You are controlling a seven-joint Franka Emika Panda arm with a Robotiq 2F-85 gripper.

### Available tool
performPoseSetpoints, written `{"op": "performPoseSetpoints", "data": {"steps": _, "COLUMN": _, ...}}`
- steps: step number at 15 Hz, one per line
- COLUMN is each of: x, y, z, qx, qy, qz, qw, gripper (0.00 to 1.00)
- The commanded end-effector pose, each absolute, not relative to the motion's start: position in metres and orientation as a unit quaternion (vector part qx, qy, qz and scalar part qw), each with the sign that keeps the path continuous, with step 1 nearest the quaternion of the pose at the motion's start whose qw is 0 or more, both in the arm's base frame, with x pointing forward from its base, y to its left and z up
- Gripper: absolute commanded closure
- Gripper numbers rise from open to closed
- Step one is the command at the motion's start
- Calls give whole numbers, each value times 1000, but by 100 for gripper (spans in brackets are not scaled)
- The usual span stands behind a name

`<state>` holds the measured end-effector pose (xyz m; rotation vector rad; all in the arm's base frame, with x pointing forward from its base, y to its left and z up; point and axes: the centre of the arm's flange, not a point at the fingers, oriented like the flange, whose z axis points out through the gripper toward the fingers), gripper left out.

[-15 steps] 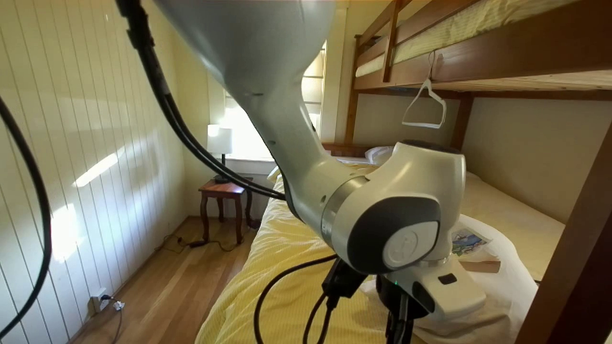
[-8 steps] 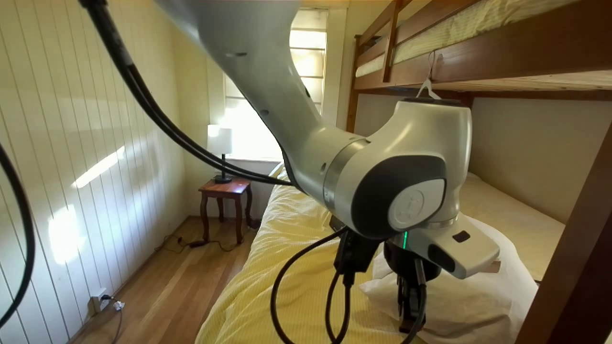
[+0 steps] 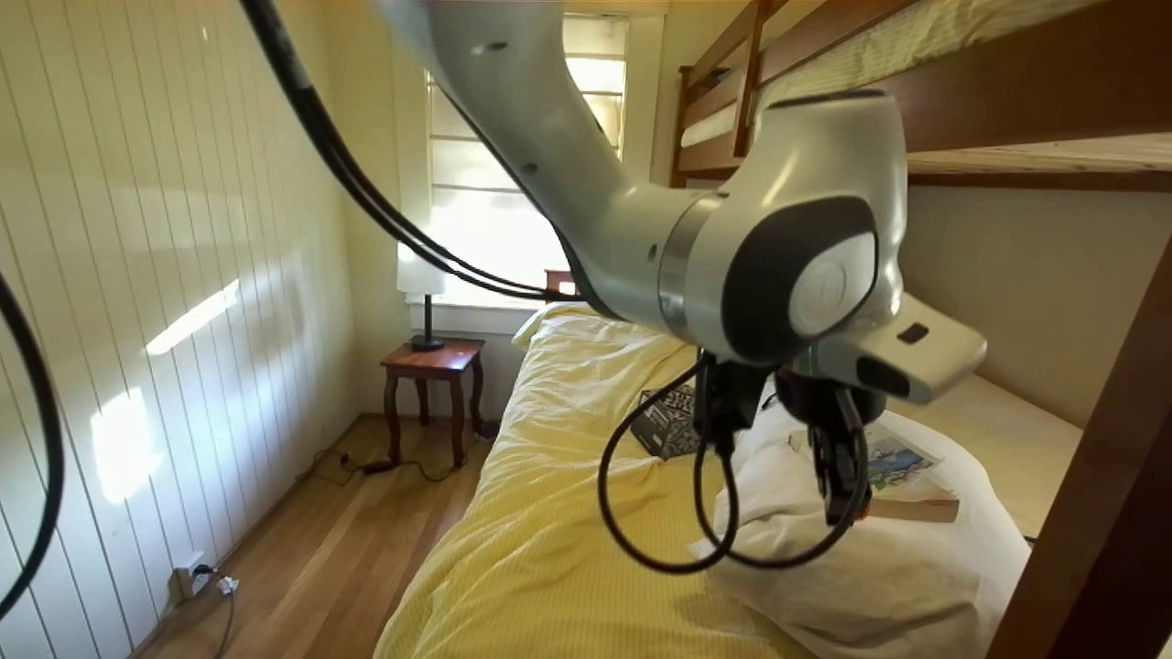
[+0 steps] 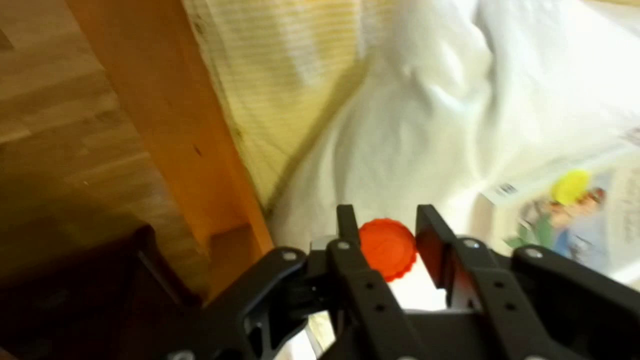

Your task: Put the yellow ring and orange ring on the book

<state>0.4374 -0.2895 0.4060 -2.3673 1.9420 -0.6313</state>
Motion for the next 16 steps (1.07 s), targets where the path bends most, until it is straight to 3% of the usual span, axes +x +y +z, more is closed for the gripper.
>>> {"op": "performPoseSetpoints", "data": {"steps": 1, "x": 511, "y": -304, "z": 473, "qx": -760, "qy": 590, "qz": -273, "qw": -15, "gripper": 91}}
{"op": "performPoseSetpoints", "data": {"steps": 5, "x": 584, "y": -290, "z": 517, "qx": -782, "qy": 547, "qz": -299, "qw": -9, "gripper": 91}}
{"op": "performPoseSetpoints", "data": {"steps": 8, "x": 587, "y": -282, "z": 500, "qx": -787, "qy": 547, "qz": -284, "qw": -7, "gripper": 91}}
{"op": "performPoseSetpoints", "data": {"steps": 9, "x": 573, "y": -271, "z": 505, "qx": -785, "qy": 546, "qz": -295, "qw": -5, "gripper": 66}}
{"op": "performPoseSetpoints", "data": {"steps": 11, "x": 580, "y": -274, "z": 494, "qx": -787, "qy": 546, "qz": -288, "qw": -9, "gripper": 66}}
{"op": "performPoseSetpoints", "data": {"steps": 12, "x": 580, "y": -275, "z": 491, "qx": -787, "qy": 547, "qz": -286, "qw": -11, "gripper": 91}}
{"op": "performPoseSetpoints", "data": {"steps": 16, "x": 623, "y": -260, "z": 476, "qx": -795, "qy": 533, "qz": -291, "qw": -13, "gripper": 91}}
